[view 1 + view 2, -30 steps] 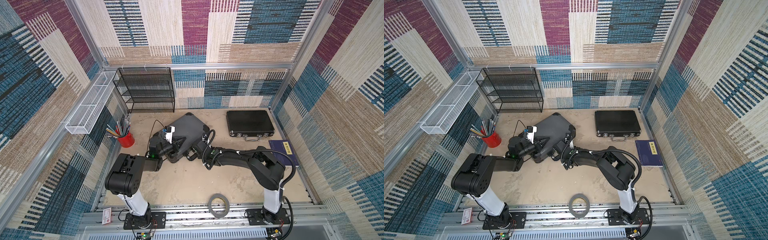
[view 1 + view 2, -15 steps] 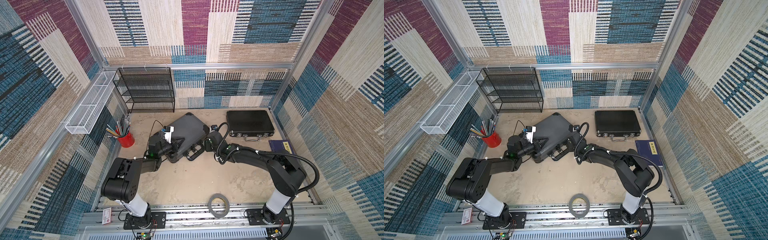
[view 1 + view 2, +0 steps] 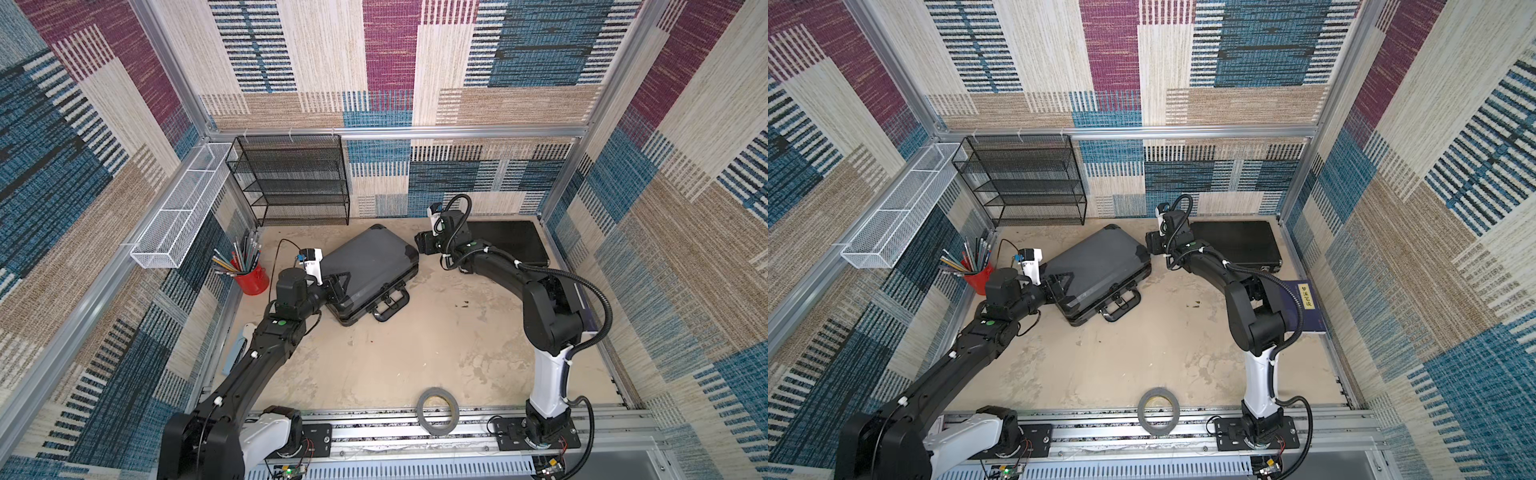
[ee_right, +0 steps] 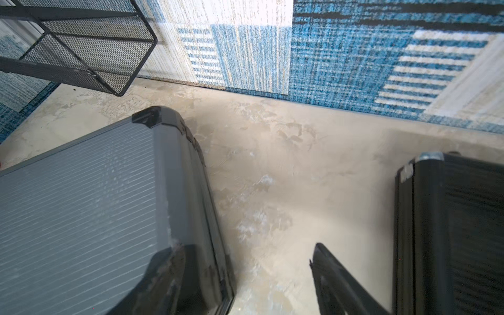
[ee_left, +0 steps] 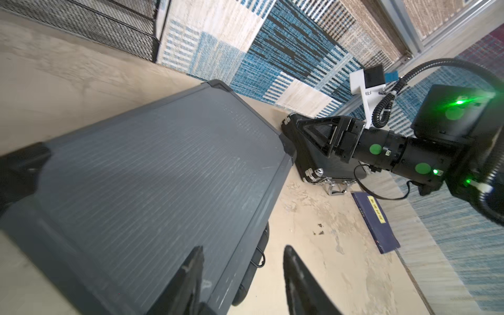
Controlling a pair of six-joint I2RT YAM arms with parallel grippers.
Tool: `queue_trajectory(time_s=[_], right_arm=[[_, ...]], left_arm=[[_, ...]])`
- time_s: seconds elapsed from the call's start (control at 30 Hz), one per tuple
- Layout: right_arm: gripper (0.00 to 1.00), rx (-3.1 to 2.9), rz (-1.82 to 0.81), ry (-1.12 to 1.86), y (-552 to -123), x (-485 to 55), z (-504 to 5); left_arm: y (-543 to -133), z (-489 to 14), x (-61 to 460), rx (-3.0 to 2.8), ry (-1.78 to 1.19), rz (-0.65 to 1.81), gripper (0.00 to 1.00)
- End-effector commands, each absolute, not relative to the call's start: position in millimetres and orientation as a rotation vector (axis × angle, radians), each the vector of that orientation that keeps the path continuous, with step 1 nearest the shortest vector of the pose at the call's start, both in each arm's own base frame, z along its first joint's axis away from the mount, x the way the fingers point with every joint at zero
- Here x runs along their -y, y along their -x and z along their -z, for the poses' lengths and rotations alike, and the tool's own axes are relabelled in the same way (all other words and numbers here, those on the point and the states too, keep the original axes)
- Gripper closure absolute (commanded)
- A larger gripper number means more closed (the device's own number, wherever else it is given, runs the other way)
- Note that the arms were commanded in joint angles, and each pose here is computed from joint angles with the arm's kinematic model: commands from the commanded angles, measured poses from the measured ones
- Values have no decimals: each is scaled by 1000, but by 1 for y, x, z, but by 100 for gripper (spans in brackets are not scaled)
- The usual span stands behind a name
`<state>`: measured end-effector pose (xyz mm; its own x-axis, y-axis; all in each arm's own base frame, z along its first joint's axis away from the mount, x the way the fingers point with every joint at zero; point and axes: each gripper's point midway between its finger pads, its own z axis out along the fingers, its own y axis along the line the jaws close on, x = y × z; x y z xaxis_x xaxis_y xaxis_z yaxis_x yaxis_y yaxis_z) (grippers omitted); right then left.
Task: Open the poker set cases
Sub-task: Adjust the poker set case at the center of the board.
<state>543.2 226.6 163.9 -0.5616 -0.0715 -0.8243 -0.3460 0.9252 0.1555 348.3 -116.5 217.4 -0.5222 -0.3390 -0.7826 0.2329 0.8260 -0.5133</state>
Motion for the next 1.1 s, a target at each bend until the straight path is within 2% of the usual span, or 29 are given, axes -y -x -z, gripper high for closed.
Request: queue_trajectory(time_s=[0.0,0.2,0.57,0.9,1.07], right_arm=[[24,-2141,-499,427,-552,-238,-164],[21,-2146,-657,585,-567,-258,-156],[16,-2234,-804,681,-558,-276,-118],[17,-2293,-905,704,-517,-297,-87],[22,-2335,-940,665,-499,-298,-71]], left_arm=[[-332,-194,94,-2107,172,587,47],[-326,-163,96,-2103,358,728,42],[-352,-131,101,-2082,476,842,40],[-375,-99,100,-2124,474,818,40],[-389,-85,107,-2134,460,865,43]])
